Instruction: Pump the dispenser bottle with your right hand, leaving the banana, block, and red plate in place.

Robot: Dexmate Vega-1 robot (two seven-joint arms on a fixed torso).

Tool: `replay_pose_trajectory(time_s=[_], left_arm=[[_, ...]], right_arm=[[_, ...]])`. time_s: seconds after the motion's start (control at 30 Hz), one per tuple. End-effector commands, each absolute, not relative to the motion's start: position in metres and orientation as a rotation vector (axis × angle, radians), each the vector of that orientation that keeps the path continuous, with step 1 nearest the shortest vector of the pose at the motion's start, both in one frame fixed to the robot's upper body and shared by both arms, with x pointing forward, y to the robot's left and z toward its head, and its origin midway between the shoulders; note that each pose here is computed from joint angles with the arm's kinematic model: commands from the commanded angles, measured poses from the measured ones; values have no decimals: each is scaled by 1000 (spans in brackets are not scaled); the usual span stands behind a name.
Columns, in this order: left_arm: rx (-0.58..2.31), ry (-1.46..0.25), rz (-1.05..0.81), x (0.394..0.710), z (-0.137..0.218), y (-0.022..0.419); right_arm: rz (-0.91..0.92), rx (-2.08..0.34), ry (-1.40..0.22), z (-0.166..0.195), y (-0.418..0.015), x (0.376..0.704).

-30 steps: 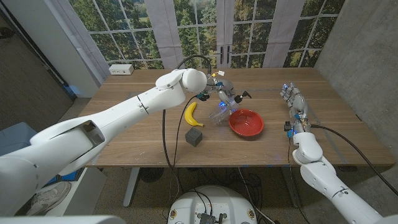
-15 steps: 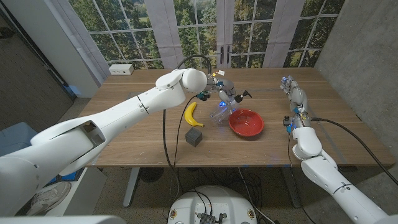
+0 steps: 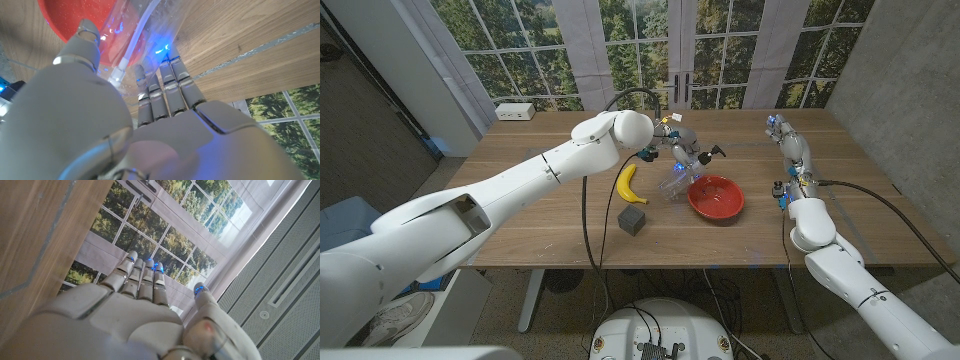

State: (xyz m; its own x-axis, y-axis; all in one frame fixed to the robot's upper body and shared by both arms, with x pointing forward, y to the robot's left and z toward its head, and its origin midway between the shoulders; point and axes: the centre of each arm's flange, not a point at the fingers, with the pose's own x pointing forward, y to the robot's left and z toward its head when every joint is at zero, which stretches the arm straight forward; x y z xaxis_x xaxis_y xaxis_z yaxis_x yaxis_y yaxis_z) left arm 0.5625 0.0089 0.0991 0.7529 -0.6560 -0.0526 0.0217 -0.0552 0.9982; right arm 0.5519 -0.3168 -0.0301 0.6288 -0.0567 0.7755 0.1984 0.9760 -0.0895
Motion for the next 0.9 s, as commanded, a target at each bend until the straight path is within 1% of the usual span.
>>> replay_pose_trajectory(time_s=[0.03,0.73,0.9], left_arm=[[1539,-536,-601,564,100,6],[1544,-541,-608,567,103,1],[1538,-544,-606,567,103,0]], right_arm=[[-142,-252,-888,-20,-303,552],[-119,-372,-922,-10,-275,541],[-70,-370,-915,-8,-269,544]])
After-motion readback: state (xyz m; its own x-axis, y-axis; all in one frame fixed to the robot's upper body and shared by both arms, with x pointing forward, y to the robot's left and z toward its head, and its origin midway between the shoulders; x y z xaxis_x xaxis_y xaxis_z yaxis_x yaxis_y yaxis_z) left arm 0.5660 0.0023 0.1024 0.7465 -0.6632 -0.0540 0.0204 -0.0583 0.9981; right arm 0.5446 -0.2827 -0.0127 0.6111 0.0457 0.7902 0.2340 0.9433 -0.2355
